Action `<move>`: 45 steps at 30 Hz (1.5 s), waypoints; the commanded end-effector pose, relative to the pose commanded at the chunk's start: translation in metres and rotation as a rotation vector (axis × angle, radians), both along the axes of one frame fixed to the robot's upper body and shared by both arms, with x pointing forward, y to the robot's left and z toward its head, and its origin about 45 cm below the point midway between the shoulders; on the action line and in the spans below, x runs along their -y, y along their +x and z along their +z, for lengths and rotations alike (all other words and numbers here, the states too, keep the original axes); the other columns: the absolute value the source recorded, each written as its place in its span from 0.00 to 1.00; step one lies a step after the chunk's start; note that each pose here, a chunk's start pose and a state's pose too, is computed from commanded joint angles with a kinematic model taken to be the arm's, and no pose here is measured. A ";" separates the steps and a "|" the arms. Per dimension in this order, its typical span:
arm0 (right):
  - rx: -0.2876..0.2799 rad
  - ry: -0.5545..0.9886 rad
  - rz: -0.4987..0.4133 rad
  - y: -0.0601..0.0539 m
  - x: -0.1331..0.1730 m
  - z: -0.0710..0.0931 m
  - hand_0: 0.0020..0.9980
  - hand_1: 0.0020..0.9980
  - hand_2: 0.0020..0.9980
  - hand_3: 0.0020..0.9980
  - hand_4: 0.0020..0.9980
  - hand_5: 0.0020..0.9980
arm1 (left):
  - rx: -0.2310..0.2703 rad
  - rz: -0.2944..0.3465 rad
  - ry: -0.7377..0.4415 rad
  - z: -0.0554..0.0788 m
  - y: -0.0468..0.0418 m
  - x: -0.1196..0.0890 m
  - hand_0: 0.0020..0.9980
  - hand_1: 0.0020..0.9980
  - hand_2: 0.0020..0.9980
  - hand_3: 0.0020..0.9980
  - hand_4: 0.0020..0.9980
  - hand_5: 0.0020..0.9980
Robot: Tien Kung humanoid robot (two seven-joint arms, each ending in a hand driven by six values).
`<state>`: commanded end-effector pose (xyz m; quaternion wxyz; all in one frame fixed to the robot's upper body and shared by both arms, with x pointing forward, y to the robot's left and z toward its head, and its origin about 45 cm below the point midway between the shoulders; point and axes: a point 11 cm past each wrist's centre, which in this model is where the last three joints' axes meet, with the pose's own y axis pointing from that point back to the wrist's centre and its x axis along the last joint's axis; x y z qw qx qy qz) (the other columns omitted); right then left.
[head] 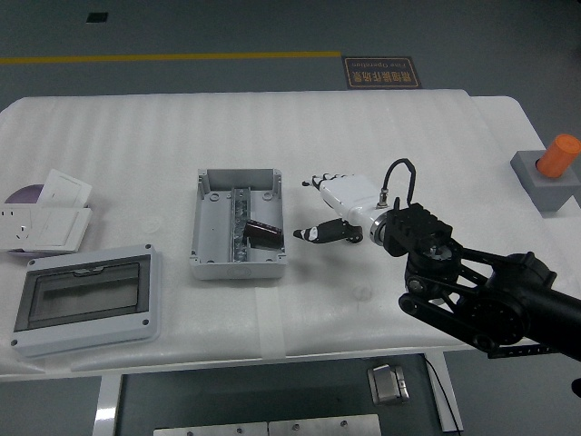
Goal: Pick up the battery,place it into the box
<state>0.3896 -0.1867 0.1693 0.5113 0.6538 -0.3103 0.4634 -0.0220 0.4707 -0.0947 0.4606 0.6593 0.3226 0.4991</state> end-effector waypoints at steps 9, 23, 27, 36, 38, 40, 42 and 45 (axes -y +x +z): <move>-0.066 -0.124 -0.032 -0.003 0.043 -0.025 0.48 0.83 0.90 0.91 0.91 0.69 | 0.005 0.005 -0.002 0.000 0.0012 0.001 0.63 0.66 0.53 0.58 0.64 0.39; -0.058 -0.108 -0.038 -0.002 0.044 -0.026 0.44 0.71 0.74 0.82 0.73 0.60 | 0.009 -0.002 -0.003 -0.001 0.0036 0.002 0.63 0.66 0.53 0.59 0.63 0.38; -0.049 -0.105 -0.034 -0.001 0.045 -0.024 0.44 0.71 0.74 0.82 0.73 0.60 | 0.008 -0.001 -0.003 -0.001 0.0033 0.002 0.63 0.66 0.53 0.59 0.63 0.38; -0.041 -0.088 -0.029 -0.001 0.045 -0.025 0.35 0.55 0.59 0.69 0.62 0.51 | 0.015 -0.004 -0.005 -0.001 0.0063 0.003 0.63 0.66 0.53 0.59 0.62 0.40; -0.040 -0.084 -0.028 -0.002 0.044 -0.025 0.35 0.55 0.59 0.69 0.62 0.51 | 0.015 -0.004 -0.006 -0.001 0.0065 0.003 0.63 0.66 0.53 0.59 0.62 0.40; -0.040 -0.081 -0.026 -0.002 0.044 -0.026 0.35 0.55 0.59 0.69 0.62 0.51 | 0.016 -0.004 -0.006 -0.001 0.0067 0.003 0.63 0.66 0.53 0.59 0.62 0.40; -0.039 -0.078 -0.024 -0.003 0.043 -0.027 0.35 0.54 0.58 0.68 0.60 0.50 | 0.016 -0.004 -0.006 -0.001 0.0070 0.003 0.63 0.66 0.53 0.59 0.62 0.40; -0.036 -0.072 -0.020 -0.004 0.041 -0.026 0.35 0.54 0.58 0.68 0.60 0.50 | 0.017 -0.004 -0.006 -0.001 0.0069 0.004 0.63 0.66 0.53 0.59 0.62 0.40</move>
